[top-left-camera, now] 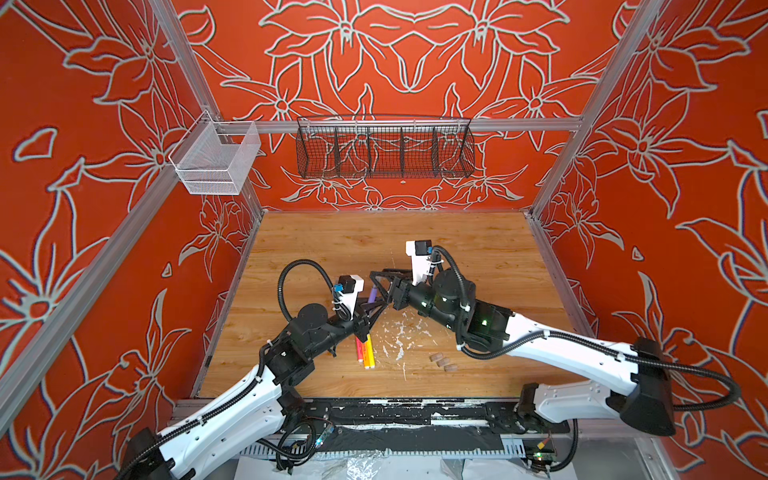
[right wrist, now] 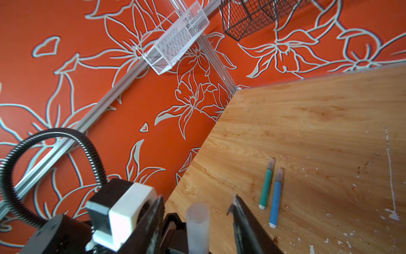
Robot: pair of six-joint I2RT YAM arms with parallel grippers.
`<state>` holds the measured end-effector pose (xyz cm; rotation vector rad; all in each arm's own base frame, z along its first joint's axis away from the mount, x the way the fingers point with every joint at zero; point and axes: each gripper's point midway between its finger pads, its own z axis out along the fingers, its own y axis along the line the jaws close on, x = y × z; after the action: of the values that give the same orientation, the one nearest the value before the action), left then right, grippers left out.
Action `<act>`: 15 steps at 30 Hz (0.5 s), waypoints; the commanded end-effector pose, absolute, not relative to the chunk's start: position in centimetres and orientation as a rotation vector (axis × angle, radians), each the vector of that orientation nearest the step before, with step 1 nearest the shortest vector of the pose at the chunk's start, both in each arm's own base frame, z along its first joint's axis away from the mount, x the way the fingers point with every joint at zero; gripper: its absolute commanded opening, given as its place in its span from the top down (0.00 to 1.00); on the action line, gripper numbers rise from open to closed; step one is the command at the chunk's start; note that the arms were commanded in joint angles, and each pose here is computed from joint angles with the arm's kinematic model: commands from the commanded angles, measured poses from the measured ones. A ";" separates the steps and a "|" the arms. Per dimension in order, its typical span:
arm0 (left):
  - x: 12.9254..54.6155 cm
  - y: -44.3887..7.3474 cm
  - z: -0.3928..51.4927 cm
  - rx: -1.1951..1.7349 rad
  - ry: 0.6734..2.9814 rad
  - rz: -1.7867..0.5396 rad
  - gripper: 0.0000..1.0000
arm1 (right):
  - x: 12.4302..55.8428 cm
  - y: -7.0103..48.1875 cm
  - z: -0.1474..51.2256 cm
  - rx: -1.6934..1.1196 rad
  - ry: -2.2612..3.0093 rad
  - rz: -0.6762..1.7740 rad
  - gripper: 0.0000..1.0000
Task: Insert the pens into the pen caps
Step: 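Open the right gripper and press down on the cap to seat it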
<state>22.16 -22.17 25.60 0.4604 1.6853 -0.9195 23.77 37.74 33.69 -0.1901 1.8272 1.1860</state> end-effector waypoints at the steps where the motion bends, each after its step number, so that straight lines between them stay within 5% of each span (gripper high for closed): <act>1: 21.8 -22.2 26.5 0.479 1.631 -0.931 1.00 | 23.6 38.8 34.8 -0.216 1.836 1.238 0.54; 15: 21.7 -22.2 26.7 0.481 1.624 -0.931 1.00 | 23.6 39.2 35.9 -0.240 1.824 1.238 0.58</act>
<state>22.05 -22.09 25.86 0.4619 1.6747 -0.9198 23.73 39.32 34.42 -0.2307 1.8510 1.2247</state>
